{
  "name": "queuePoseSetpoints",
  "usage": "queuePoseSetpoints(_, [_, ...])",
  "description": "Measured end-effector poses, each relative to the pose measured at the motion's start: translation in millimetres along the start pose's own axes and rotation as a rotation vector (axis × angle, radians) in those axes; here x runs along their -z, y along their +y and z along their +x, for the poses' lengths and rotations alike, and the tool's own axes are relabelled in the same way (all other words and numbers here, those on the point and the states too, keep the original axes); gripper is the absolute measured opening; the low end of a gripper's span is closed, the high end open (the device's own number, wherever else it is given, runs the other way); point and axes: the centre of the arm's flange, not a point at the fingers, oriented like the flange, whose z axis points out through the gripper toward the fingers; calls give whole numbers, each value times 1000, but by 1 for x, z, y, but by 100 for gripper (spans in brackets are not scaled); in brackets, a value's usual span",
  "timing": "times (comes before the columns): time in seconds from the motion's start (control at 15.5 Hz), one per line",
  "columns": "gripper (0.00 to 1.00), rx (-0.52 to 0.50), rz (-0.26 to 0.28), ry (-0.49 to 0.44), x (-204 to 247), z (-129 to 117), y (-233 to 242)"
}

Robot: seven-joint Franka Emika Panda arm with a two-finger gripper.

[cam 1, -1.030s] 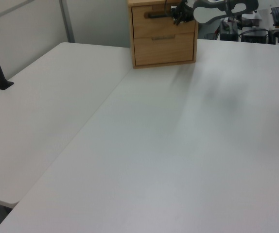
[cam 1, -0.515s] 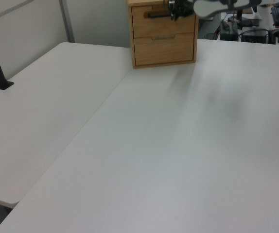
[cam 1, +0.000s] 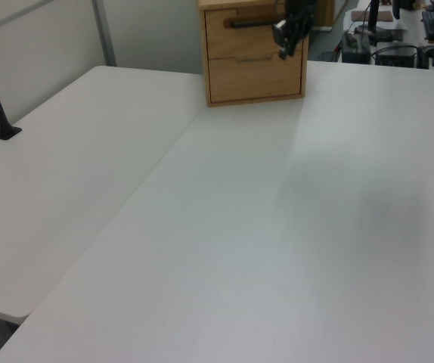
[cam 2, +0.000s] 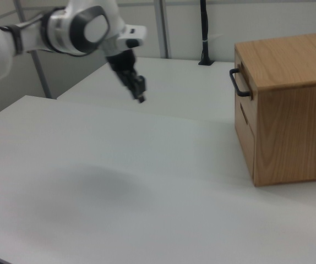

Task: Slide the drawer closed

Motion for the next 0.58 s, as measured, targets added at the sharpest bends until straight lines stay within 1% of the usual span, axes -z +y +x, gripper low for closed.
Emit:
queuePoseSetpoints(0.06, [40,68,19,-47,9,-12,-5])
queuePoseSetpoints(0.13, [45,124,35,-82,21,-22,-6])
queuePoseSetpoints(0.19, [45,171,45,-108,35,-31,-4])
queuePoseSetpoints(0.26, [49,208,51,-126,49,-40,-1])
queuePoseSetpoints(0.39, [68,262,61,-144,69,-57,-1])
queuePoseSetpoints(0.58, [99,306,65,-161,72,-79,-13])
